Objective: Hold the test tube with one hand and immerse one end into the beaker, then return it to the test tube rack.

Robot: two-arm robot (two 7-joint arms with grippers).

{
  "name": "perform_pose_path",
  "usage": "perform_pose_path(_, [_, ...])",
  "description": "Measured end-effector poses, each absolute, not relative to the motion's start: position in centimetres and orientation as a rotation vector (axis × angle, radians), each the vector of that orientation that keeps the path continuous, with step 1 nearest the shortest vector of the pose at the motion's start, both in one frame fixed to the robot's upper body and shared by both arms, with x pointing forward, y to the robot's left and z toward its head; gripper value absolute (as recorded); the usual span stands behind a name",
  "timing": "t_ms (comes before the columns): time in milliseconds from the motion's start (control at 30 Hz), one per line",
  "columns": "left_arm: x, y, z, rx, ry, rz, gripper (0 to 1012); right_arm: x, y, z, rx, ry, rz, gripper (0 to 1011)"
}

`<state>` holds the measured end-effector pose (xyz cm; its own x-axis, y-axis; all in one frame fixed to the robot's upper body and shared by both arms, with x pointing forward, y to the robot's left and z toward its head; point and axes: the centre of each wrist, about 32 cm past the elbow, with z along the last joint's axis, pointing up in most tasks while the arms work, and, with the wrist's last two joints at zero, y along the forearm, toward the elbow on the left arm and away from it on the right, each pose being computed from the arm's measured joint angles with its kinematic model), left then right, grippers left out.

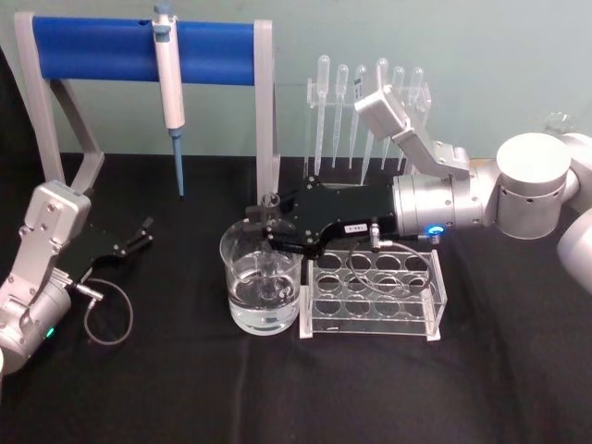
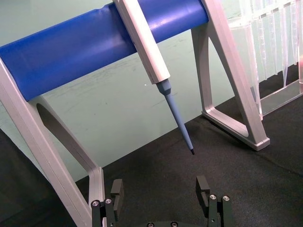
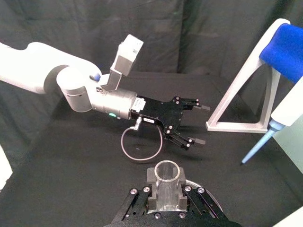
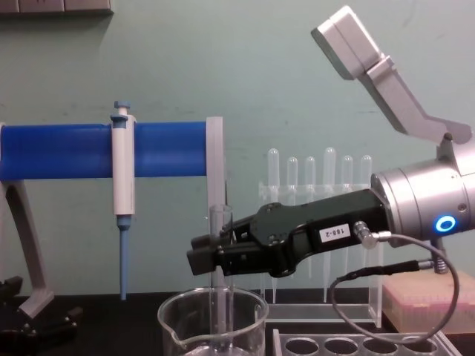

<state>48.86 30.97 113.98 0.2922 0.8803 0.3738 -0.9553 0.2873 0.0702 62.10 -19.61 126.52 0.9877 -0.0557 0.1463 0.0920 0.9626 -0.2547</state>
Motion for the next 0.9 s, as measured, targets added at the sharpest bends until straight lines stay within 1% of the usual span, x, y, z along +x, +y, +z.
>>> perform_pose_path(900, [48.9, 31.0, 114.0, 0.304, -0.285, 1.248, 1000, 61.4, -19.3, 124.3, -0.278, -0.141, -0.12, 225])
